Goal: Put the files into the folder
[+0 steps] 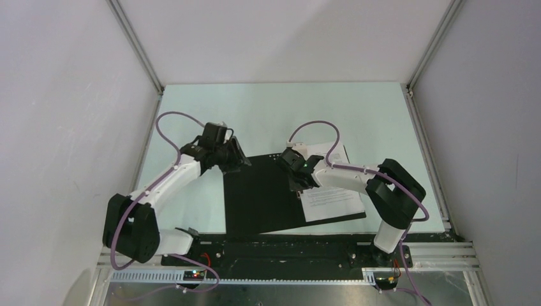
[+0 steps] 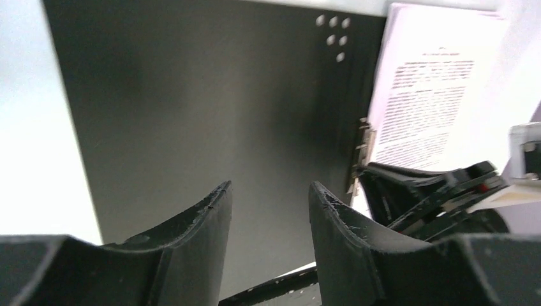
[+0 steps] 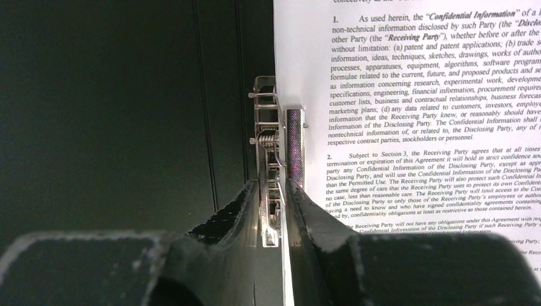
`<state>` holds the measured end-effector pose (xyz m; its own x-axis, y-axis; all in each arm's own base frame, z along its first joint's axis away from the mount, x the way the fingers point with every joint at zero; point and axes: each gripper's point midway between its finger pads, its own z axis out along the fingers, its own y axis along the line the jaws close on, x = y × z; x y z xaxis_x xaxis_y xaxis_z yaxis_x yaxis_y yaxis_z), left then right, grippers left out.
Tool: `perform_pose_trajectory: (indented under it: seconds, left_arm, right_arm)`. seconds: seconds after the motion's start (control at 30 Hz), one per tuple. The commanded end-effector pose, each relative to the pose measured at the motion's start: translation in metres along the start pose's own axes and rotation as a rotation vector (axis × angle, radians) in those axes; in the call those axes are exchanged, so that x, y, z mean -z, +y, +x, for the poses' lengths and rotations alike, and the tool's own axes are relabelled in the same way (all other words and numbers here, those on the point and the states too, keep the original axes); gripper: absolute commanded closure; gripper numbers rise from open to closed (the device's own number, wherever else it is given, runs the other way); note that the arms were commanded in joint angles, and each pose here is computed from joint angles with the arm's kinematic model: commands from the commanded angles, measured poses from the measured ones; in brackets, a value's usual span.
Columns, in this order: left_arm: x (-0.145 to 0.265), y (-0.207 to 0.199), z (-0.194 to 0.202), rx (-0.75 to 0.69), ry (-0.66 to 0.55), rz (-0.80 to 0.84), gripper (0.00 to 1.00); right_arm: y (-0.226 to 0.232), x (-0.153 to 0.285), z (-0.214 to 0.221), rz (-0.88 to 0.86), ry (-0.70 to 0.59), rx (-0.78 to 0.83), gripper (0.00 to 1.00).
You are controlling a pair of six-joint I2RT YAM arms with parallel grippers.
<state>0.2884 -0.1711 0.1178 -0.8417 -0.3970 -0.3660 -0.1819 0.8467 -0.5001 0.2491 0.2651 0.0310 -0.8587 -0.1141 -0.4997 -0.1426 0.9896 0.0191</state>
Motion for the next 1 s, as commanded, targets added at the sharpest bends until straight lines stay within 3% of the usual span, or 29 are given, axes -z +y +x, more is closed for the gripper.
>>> perform_pose_trajectory:
  seconds: [0.0, 0.5, 0.97]
  left_arm:
    - [0.012, 0.018, 0.000, -0.014, -0.029, -0.017, 0.47]
    - [0.016, 0.053, 0.001, 0.030, -0.065, -0.117, 0.47]
    - [0.021, 0.065, 0.002, 0.058, -0.083, -0.155, 0.47]
  right_arm:
    - [0.003, -0.002, -0.007, 0.010, -0.010, 0.037, 0.74]
    - [0.003, -0.007, 0.022, 0.077, 0.054, 0.067, 0.83]
    - [-0.002, 0.004, 0.039, 0.129, 0.080, 0.069, 0.82]
